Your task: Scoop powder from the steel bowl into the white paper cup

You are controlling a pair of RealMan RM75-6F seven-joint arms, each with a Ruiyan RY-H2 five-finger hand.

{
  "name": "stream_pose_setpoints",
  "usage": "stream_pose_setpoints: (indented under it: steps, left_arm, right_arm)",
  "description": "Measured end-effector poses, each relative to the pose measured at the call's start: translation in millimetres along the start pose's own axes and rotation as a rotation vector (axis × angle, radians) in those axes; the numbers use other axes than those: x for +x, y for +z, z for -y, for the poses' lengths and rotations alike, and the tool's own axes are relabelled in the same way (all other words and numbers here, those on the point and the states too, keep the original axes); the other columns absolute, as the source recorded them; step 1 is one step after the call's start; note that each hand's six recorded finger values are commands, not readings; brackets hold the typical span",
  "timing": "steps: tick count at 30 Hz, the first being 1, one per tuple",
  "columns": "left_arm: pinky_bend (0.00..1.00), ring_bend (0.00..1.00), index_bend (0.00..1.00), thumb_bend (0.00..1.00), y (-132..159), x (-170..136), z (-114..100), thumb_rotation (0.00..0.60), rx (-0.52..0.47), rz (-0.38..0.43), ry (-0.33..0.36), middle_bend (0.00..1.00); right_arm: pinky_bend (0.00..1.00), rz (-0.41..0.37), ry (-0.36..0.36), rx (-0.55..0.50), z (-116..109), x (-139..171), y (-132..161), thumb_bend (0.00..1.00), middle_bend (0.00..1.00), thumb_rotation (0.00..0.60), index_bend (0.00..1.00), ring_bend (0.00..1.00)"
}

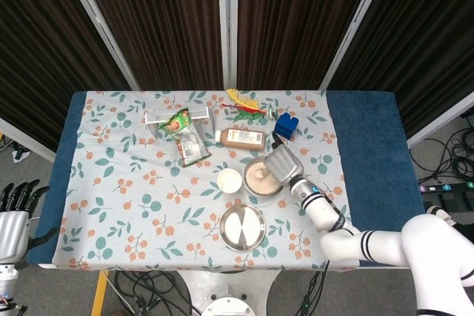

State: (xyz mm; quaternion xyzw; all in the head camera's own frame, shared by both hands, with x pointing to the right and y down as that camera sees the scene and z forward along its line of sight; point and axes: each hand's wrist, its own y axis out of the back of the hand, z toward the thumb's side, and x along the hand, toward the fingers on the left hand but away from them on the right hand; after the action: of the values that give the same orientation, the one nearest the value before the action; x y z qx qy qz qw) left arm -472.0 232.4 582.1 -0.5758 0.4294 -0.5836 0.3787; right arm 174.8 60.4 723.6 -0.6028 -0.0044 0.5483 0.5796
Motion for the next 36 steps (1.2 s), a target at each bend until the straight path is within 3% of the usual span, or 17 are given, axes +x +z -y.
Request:
stream_pose_setpoints:
  steps: [10, 18, 29, 36]
  left_arm:
    - [0.06, 0.13, 0.27, 0.02, 5, 2, -4, 0.6, 0.011, 0.015, 0.006, 0.22]
    - [0.06, 0.13, 0.27, 0.02, 6, 3, -5, 0.6, 0.014, 0.019, 0.005, 0.22]
    - [0.06, 0.13, 0.27, 0.02, 2, 2, -6, 0.6, 0.01, 0.014, 0.013, 0.22]
    - [0.06, 0.13, 0.27, 0.02, 1, 1, -3, 0.6, -0.001, 0.009, 0.011, 0.22]
  right_arm:
    - [0.0, 0.041, -0.04, -0.146, 0, 17, -32, 0.33, 0.58, 0.6, 0.58, 0.25]
    - [0.0, 0.008, -0.088, -0.17, -18, 25, -27, 0.33, 0.58, 0.6, 0.58, 0.25]
    - [0.0, -0.086, -0.142, -0.11, -62, 8, 11, 0.33, 0.58, 0.6, 0.58, 0.26]
    - [0.0, -0.116, -0.148, 0.034, -75, -4, 35, 0.33, 0.58, 0.6, 0.58, 0.26]
